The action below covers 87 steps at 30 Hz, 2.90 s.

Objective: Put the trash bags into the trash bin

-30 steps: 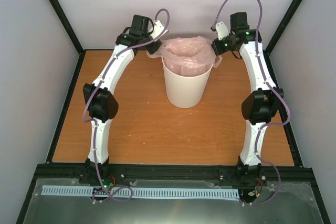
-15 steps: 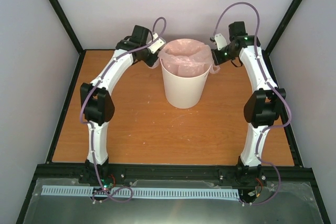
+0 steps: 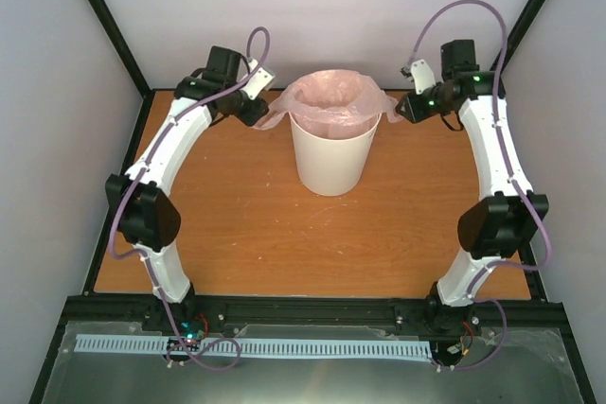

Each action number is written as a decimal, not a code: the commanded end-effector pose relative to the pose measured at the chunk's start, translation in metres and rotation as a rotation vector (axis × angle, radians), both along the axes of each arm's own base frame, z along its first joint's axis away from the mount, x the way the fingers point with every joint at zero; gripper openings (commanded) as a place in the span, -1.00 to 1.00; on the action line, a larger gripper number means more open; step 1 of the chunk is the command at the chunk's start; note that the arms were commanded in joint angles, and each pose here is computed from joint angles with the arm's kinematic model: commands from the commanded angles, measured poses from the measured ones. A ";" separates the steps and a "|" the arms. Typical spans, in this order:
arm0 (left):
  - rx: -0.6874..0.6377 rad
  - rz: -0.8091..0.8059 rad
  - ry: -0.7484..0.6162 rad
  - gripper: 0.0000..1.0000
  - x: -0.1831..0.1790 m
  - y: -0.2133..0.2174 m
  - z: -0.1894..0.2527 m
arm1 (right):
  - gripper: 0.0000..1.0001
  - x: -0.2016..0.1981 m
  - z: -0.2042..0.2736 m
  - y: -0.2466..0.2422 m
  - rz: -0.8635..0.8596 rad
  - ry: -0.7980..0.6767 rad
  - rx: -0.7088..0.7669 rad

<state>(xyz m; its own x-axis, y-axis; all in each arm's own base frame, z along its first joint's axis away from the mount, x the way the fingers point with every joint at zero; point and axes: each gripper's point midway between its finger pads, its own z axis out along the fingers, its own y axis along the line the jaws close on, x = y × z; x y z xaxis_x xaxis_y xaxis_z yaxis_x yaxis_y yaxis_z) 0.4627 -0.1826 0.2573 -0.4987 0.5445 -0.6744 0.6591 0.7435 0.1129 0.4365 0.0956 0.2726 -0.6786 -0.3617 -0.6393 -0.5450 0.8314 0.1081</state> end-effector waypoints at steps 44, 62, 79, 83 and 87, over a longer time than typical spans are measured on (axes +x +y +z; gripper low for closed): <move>-0.021 -0.544 -0.402 -0.54 -0.055 -0.041 0.031 | -0.78 -0.021 0.023 0.028 0.281 -0.328 -0.184; -0.127 -0.564 -0.251 -0.99 -0.149 -0.025 -0.021 | -0.94 -0.096 -0.029 0.033 0.404 -0.213 -0.131; -0.144 -0.416 -0.101 -0.99 -0.105 -0.029 -0.088 | -0.94 -0.080 -0.097 0.037 0.335 -0.041 -0.073; -0.134 -0.401 -0.021 -0.99 -0.104 -0.028 -0.101 | -0.94 -0.090 -0.103 0.039 0.324 -0.006 -0.036; -0.165 -0.398 -0.038 -0.77 -0.111 -0.028 -0.087 | -0.94 -0.097 -0.099 0.035 0.315 -0.012 -0.053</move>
<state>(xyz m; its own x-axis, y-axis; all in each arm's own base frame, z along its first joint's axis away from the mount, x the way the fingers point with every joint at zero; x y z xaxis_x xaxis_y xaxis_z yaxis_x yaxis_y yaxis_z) 0.3560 -0.2093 0.1500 -0.2380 0.5987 -0.7648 0.9020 0.4283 0.0546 0.3587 0.1382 0.1957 -0.4370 -0.5735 -0.6929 -0.8002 0.5996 0.0083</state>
